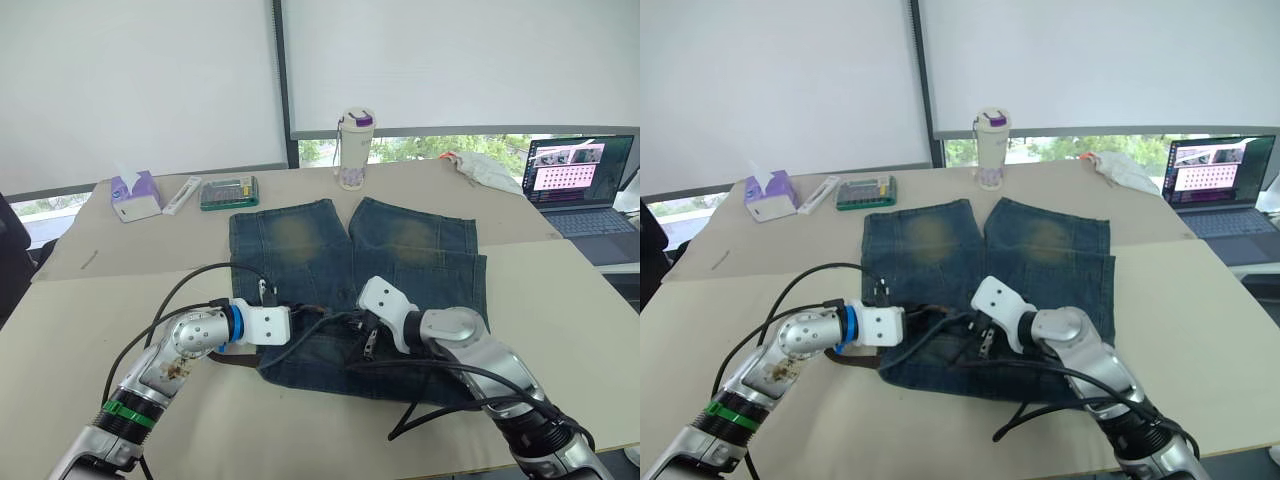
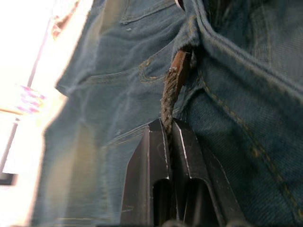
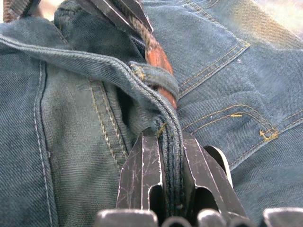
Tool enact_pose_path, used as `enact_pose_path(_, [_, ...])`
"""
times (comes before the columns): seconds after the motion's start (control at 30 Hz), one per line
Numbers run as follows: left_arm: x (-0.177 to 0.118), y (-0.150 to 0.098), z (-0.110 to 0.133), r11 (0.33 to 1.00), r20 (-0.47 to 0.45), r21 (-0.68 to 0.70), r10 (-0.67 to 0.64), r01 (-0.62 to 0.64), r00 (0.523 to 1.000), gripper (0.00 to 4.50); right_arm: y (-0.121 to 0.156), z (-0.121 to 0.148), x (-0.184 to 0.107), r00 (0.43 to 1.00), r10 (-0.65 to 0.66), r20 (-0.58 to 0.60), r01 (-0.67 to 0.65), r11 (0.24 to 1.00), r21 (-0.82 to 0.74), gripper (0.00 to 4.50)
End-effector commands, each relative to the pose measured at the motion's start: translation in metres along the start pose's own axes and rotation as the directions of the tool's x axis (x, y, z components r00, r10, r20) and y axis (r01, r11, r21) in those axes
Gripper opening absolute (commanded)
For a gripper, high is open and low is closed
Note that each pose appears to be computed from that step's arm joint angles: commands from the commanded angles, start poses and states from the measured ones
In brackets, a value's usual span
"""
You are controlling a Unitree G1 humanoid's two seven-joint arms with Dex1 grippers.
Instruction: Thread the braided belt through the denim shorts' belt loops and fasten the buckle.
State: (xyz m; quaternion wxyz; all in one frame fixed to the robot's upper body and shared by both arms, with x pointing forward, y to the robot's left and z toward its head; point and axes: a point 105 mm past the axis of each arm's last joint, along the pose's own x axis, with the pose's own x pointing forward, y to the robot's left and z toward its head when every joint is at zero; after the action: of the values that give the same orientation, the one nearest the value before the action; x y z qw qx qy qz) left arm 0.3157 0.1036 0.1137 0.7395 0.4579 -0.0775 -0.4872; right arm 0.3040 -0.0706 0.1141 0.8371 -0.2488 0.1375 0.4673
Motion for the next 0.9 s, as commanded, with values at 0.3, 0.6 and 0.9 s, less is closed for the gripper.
enact_pose_path(0.3, [0.015,-0.014,0.039,0.997,0.151,0.018,-0.072,0.070,0.986,0.00,0.005,0.010,-0.007,1.000,0.006,-0.010,-0.005,0.987,0.159,0.01])
enact_pose_path(0.6, [0.030,0.001,0.045,0.974,0.197,-0.213,-0.035,0.078,0.980,0.00,0.014,0.015,-0.011,1.000,0.027,-0.011,-0.025,0.989,0.143,0.01])
enact_pose_path(0.9, [0.031,0.002,0.049,0.915,0.235,-0.375,-0.064,0.151,0.970,0.00,0.034,0.030,-0.035,0.982,0.144,0.119,-0.149,0.988,0.037,1.67])
